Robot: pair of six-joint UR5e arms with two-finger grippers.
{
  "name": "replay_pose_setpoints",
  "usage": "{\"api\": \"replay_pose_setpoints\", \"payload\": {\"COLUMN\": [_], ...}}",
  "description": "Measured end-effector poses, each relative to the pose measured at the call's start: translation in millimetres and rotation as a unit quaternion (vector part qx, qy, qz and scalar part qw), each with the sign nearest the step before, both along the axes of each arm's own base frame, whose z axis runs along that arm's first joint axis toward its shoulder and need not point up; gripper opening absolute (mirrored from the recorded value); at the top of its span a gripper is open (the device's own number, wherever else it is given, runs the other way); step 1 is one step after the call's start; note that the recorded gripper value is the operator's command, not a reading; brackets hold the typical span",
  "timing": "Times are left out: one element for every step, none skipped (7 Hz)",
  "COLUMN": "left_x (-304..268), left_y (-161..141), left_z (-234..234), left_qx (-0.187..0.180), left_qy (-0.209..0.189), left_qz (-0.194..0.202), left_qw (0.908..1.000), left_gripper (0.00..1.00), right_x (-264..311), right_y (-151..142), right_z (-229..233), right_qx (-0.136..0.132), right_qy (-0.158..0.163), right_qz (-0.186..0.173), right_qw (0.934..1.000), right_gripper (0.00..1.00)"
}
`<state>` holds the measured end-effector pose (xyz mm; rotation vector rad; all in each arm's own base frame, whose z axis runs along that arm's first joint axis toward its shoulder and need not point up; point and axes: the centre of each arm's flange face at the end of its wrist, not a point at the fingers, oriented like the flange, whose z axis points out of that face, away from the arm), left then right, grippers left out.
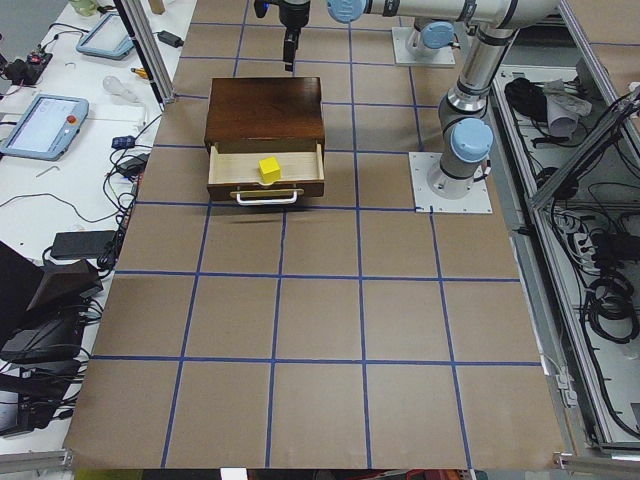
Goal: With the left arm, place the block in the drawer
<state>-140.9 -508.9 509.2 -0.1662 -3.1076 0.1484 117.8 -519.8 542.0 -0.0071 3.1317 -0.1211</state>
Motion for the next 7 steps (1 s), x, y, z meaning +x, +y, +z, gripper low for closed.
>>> {"api": "replay_pose_setpoints", "payload": {"left_x": [0.0,0.1,0.4,0.4,0.3,0.2,0.3], "left_y": [0.9,1.3,1.2,1.1,1.1,1.2,1.3], "left_z": [-2.0,-2.2,-2.5,-3.0,-3.1,-2.7,-1.6], "left_qx": [0.002,0.001,0.001,0.001,0.001,0.001,-0.001], "left_qy": [0.000,-0.001,0.000,0.000,0.001,0.001,0.002], "left_qz": [0.000,0.000,0.001,0.001,0.001,0.001,0.002], "left_qw": [1.0000,1.0000,1.0000,1.0000,1.0000,1.0000,1.0000], "left_gripper": [1.00,1.00,1.00,1.00,1.00,1.00,1.00], "right_x": [0.0,-0.3,-0.6,-0.6,-0.4,-0.5,-0.5], "right_y": [0.1,0.0,-0.1,-0.2,-0.3,-0.4,-0.4], "right_z": [0.1,0.1,0.0,-0.1,-0.2,-0.5,-0.4], "right_qx": [0.000,0.000,0.000,0.000,0.000,0.000,0.000], "right_qy": [0.000,0.000,0.000,0.000,0.000,0.000,0.000], "right_qz": [0.000,0.000,-0.001,0.000,0.000,0.000,-0.001], "right_qw": [1.0000,1.0000,1.0000,1.0000,1.0000,1.0000,1.0000], "right_gripper": [1.00,1.00,1.00,1.00,1.00,1.00,1.00]}}
